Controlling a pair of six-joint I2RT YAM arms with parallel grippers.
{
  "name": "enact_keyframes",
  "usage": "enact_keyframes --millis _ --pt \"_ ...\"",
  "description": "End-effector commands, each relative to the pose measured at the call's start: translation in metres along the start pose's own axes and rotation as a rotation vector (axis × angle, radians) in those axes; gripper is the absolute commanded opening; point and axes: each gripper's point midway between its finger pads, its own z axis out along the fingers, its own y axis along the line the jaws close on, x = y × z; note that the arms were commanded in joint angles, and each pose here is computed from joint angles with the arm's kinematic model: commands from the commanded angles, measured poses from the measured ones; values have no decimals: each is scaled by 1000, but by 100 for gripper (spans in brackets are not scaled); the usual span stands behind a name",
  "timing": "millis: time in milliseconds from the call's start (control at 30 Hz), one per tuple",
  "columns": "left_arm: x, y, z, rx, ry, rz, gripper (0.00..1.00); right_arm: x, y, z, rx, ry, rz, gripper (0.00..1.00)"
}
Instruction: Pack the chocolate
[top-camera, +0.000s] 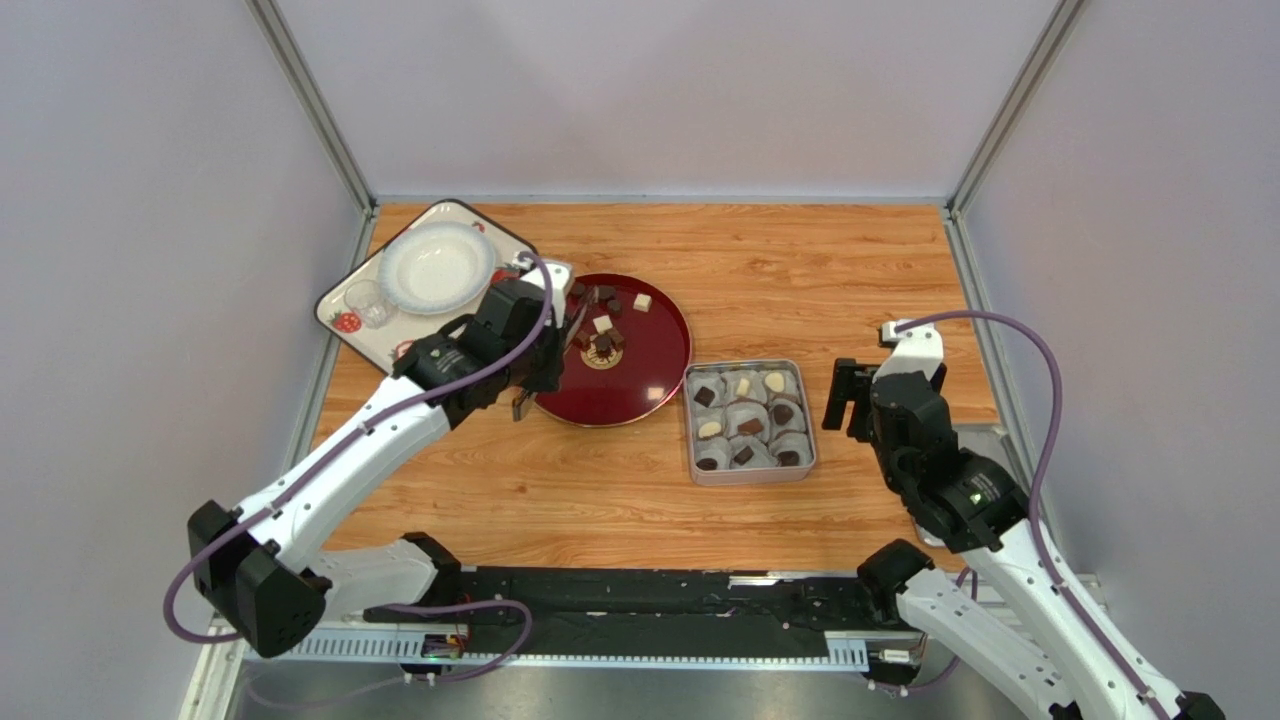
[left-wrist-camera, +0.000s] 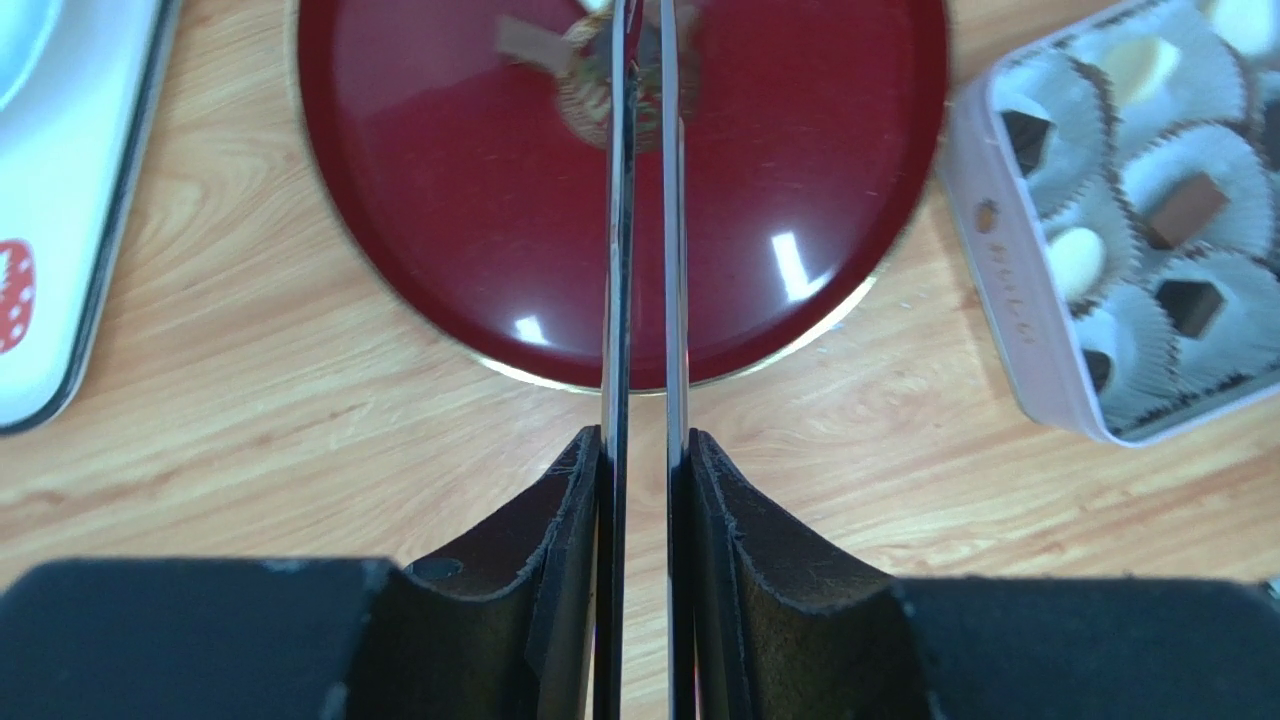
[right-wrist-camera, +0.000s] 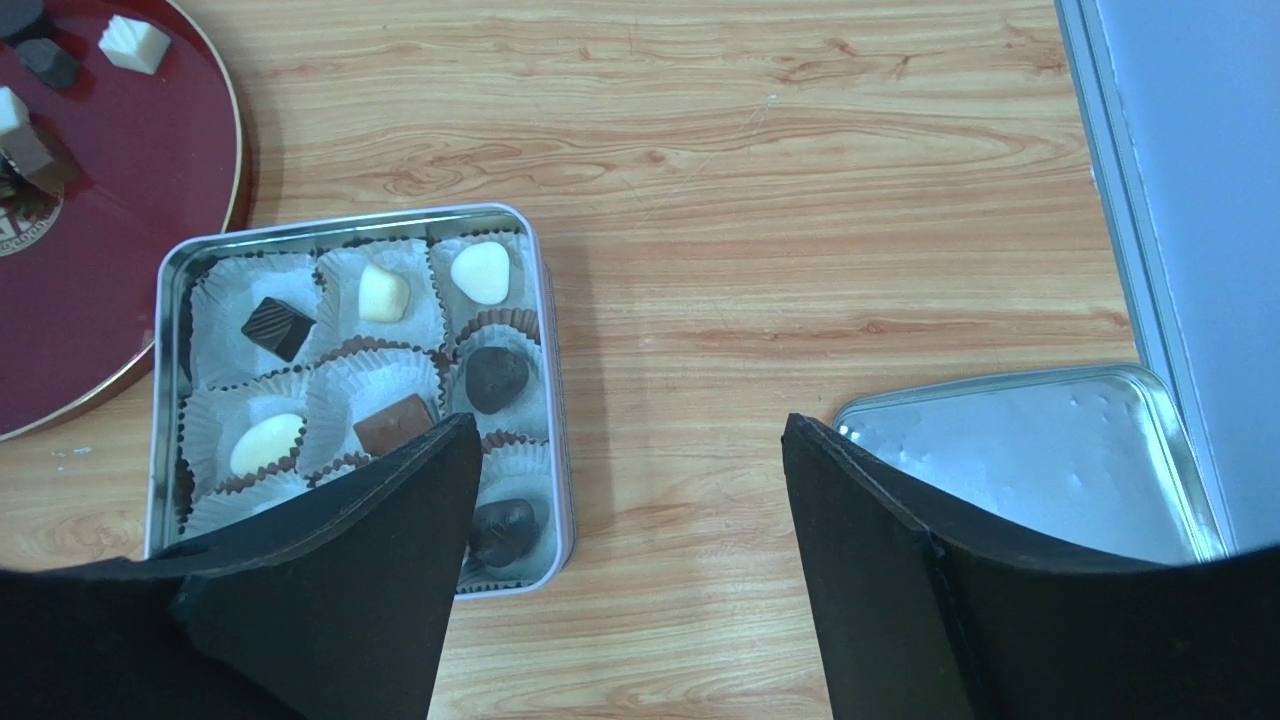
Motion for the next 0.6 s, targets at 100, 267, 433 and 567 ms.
enact_keyframes --millis 100,267,433,567 --pt "-11 57 -16 -148 -182 -175 33 -27 13 3 -31 -69 78 78" --pt "26 96 -12 -242 -159 -361 34 -26 23 5 -77 -72 105 78" --pt "68 119 0 -308 -121 -513 34 -30 27 2 -116 -98 118 78" --pt "84 115 13 -288 -117 -588 35 -32 27 -2 -133 -121 125 78"
